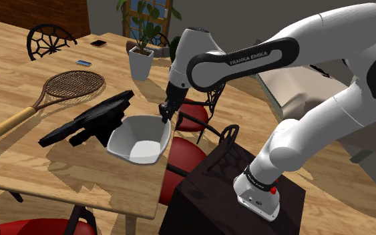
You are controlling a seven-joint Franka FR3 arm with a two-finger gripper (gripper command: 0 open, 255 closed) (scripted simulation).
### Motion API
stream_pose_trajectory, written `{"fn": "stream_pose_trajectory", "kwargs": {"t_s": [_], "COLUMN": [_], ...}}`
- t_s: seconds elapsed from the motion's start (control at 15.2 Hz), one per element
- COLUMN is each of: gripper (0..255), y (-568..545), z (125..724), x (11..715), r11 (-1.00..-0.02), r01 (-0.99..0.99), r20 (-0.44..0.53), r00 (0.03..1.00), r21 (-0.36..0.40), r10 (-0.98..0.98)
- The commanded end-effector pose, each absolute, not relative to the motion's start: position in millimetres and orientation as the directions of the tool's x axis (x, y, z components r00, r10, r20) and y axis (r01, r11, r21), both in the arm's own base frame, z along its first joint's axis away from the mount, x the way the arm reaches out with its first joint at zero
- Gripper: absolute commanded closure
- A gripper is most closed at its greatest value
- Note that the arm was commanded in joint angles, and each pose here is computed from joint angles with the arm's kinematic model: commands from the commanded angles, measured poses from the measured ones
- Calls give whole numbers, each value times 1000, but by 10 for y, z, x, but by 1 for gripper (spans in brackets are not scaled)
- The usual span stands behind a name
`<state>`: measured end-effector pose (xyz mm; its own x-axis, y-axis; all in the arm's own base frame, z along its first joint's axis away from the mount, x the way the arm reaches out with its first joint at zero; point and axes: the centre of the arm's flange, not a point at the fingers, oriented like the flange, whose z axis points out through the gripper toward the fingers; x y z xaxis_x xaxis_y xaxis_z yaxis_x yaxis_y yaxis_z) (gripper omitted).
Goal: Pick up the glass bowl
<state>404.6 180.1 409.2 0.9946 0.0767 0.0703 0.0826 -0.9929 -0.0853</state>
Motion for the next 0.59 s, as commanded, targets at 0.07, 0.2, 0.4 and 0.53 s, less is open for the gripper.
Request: {"fn": "stream_pose_trajectory", "kwargs": {"t_s": [0.07, 0.2, 0.4, 0.53], "gripper": [255, 255, 255, 255], "y": [1810, 1810, 1810, 1810], "z": [4259, 4365, 4523, 4531], "x": [4052, 4052, 4052, 4051], "r11": [-993, -993, -993, -993], "r01": [82, 82, 82, 82], "r20": [71, 71, 71, 71], "r00": [995, 995, 995, 995], "r21": [-85, -85, -85, -85], "r10": [76, 76, 76, 76]}}
